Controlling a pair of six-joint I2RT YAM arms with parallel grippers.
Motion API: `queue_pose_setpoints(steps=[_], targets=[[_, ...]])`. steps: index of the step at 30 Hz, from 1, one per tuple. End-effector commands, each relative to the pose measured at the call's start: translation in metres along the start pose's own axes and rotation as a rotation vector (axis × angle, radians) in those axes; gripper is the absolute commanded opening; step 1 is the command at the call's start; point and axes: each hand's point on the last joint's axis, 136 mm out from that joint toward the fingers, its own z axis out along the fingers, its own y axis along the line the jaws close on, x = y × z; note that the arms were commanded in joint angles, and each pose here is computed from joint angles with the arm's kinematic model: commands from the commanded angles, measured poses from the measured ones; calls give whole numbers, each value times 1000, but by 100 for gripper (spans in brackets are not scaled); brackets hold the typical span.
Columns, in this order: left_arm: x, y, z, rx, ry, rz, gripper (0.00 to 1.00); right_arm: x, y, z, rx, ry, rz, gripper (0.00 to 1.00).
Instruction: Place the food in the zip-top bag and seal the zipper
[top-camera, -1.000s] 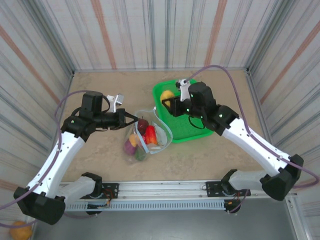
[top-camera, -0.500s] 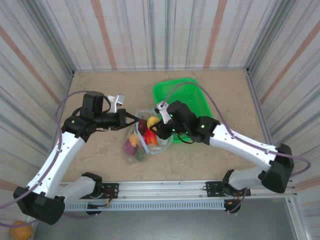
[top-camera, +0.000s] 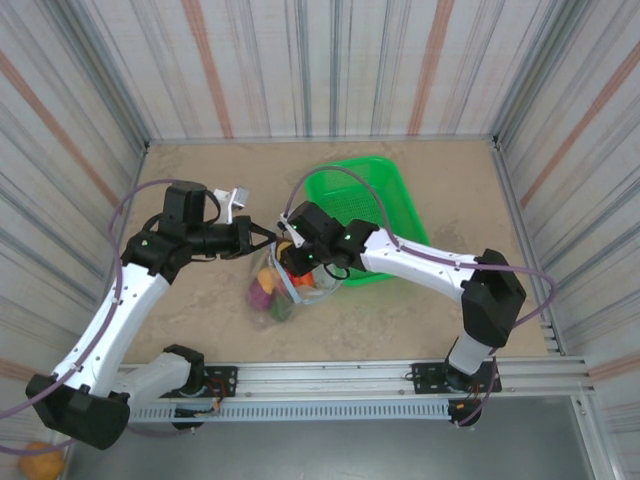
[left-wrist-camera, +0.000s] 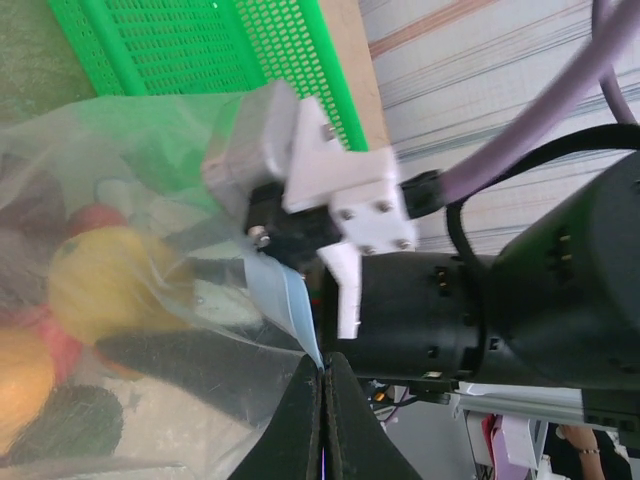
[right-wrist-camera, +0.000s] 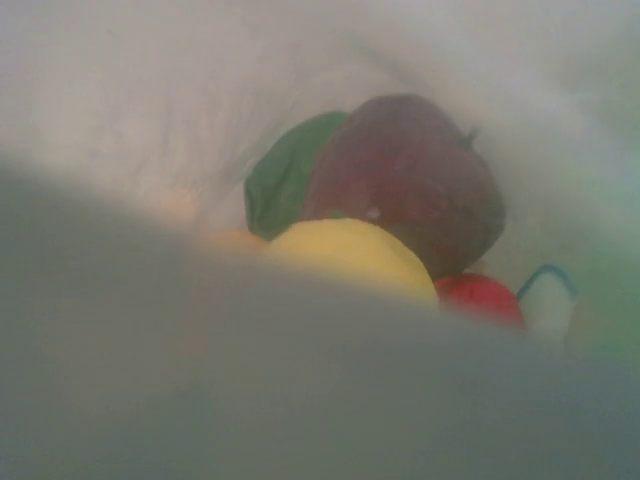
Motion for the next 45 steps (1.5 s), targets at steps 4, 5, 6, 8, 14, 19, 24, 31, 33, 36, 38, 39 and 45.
queue_pose_setpoints(steps=[4, 5, 6, 8, 14, 19, 24, 31, 33, 36, 38, 39, 45], targets=[[-4, -13, -7, 20, -21, 47, 0, -3, -1, -9, 28, -5, 7, 71], [-4, -13, -7, 18, -22, 46, 0, -6, -1, -14, 28, -16, 6, 71], [-3, -12, -7, 17, -22, 47, 0, -8, 1, -19, 23, -27, 5, 71], [-3, -10, -8, 11, -25, 48, 0, -15, 3, -35, 13, -59, 0, 68], [0, -6, -10, 3, -28, 42, 0, -26, 13, -80, -54, -132, -7, 57], [3, -6, -10, 3, -22, 45, 0, -29, 7, -113, -57, -222, -22, 58], [4, -9, -10, 18, -13, 42, 0, -27, -28, -127, 17, -253, 46, 51], [4, -9, -13, 10, -17, 47, 0, -13, -77, -129, 201, -254, 68, 54], [2, -9, -16, 2, -41, 50, 0, -10, -87, -133, 227, -242, 117, 52], [-1, -8, -25, -6, -93, 46, 0, -2, -104, -138, 260, -206, 211, 49], [-3, -7, -31, -23, -131, 50, 0, 5, -117, -142, 297, -208, 251, 47], [-4, -7, -34, -32, -147, 52, 0, 8, -124, -145, 310, -211, 283, 44], [-4, 4, -42, -104, -184, 34, 0, 31, -120, -146, 211, -151, 336, 37]])
